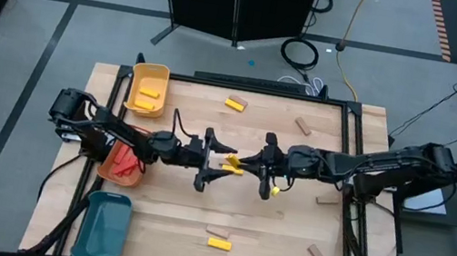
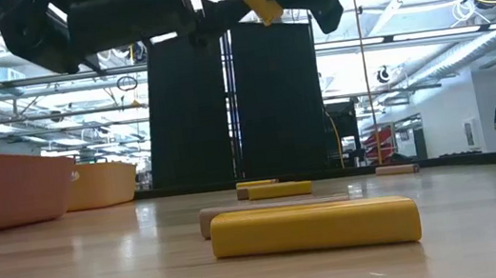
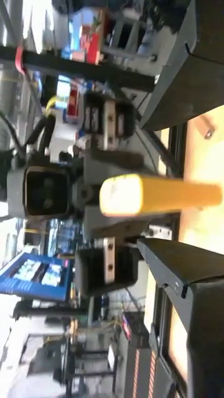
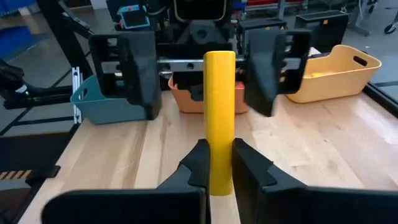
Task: Sort blocks
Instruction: Put the top right yellow block in the yellow bin
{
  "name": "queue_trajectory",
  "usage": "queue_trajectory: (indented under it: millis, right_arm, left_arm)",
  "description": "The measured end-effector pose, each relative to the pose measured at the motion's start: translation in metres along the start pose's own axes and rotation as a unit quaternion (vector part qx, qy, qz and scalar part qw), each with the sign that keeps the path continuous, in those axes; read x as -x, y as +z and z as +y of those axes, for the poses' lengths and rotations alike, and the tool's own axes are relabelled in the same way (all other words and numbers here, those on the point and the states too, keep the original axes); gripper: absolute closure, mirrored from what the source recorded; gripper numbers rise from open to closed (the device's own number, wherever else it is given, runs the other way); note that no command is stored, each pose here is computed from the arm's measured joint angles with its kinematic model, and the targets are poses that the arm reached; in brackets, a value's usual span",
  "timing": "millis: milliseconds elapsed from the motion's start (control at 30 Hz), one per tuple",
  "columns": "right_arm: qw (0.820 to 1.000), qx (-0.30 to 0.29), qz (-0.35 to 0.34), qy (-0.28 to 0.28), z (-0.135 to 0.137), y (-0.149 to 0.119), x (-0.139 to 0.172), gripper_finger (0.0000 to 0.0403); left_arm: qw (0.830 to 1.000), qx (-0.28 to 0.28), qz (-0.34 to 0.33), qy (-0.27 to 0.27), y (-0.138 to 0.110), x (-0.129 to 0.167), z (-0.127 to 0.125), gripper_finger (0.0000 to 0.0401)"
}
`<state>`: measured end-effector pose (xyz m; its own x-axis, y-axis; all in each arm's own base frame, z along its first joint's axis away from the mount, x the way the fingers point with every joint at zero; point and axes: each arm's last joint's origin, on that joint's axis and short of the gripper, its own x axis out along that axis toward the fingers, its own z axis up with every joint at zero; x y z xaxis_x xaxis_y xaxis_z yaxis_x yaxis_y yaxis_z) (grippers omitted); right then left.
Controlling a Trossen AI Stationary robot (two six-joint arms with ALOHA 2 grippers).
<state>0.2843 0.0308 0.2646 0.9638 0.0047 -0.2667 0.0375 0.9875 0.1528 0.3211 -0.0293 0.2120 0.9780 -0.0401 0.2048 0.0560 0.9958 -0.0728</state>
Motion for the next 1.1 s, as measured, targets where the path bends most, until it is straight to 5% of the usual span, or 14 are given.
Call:
queue_trajectory:
  millis: [333, 733, 900, 1100]
  right_arm:
    - [1.000, 0.004, -0.026, 0.012, 0.005, 0.000, -0.008, 0.0380]
    - [1.000, 0.013, -0.023, 0.009, 0.005, -0.001, -0.008, 0.0377]
    - [0.999, 0.039, -0.023, 0.011, 0.005, -0.001, -0.008, 0.0341]
    - [0.998, 0.058, -0.019, 0.004, -0.002, 0.006, 0.004, 0.0251]
  left_arm:
    - [1.000, 0.000, -0.004, 0.002, 0.001, 0.000, 0.000, 0.0135]
    - [1.000, -0.021, -0.007, 0.002, 0.001, 0.000, 0.000, 0.0368]
    - [1.000, -0.023, -0.006, 0.002, 0.001, 0.000, 0.000, 0.0366]
    - [1.000, -0.027, -0.004, 0.005, 0.001, 0.000, 0.001, 0.0362]
